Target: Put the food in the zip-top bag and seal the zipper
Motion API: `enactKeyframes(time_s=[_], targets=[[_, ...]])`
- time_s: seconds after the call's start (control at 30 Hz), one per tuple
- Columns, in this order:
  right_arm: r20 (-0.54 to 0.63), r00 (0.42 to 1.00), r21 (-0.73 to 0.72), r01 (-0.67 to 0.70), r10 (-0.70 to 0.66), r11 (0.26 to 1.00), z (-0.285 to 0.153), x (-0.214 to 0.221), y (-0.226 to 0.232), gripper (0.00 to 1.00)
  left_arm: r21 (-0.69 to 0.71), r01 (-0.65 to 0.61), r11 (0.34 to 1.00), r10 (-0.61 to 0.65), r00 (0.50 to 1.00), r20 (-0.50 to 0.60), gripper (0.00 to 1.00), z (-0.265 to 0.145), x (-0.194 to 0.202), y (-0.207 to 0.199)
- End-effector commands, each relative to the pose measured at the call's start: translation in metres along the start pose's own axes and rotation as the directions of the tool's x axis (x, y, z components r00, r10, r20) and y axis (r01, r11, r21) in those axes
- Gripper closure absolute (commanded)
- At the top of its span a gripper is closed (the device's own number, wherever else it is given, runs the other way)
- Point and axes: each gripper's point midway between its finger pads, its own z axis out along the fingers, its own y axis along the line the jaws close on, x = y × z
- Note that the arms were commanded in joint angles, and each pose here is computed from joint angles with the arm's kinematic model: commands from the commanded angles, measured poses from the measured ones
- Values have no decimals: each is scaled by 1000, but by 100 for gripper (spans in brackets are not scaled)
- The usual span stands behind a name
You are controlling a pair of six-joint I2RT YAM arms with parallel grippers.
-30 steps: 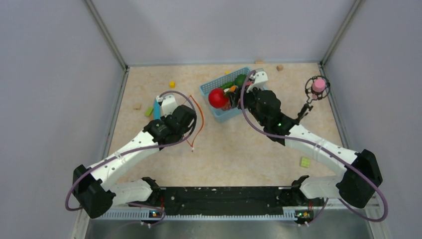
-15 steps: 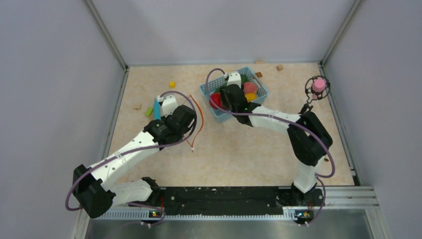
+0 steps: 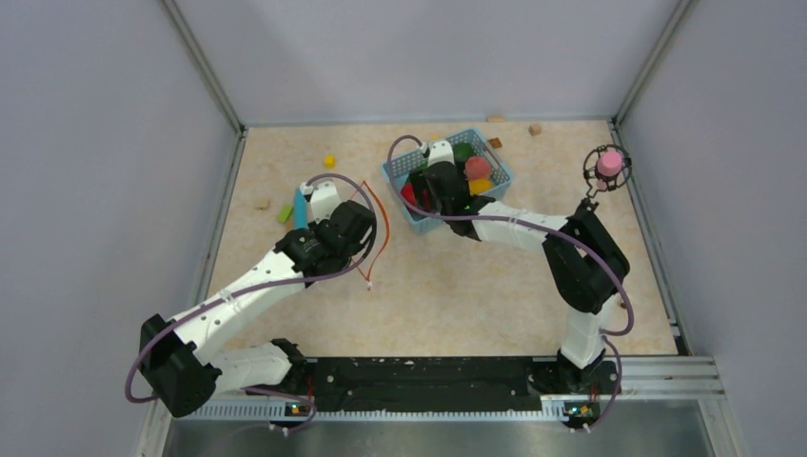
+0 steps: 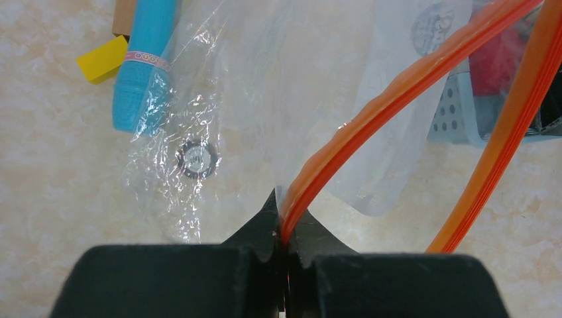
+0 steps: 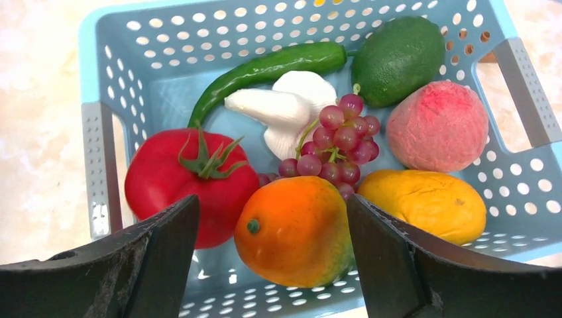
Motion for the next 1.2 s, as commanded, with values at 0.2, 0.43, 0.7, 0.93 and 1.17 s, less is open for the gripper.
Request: enactKeyframes(time_s=[0.2,0.43,0.7,0.93,1.17], targets=[[46,928,-141,373,-370,917,-16,-14,-1,19,16,9,1000,-10,1000,19,100,0,-6,-4],[17,893,-199,444,-449,874,-8,-2,0,22,17,9,1000,-9,1000,23,100,0,-7,-3],[11,915,-73,403,-404,912,3,-18,-18,69,25,5,1000,-6,1000,19,100,0,-6,-5],[188,952,0,248,-243,969,-49,-73,-39,79,70,6,998,-7,1000,6,100,-6,-6,-10],[392,919,-451,151,44,880,-159,-113,16,78,106,19,994,-19,1000,4,100,-12,-8,-12]])
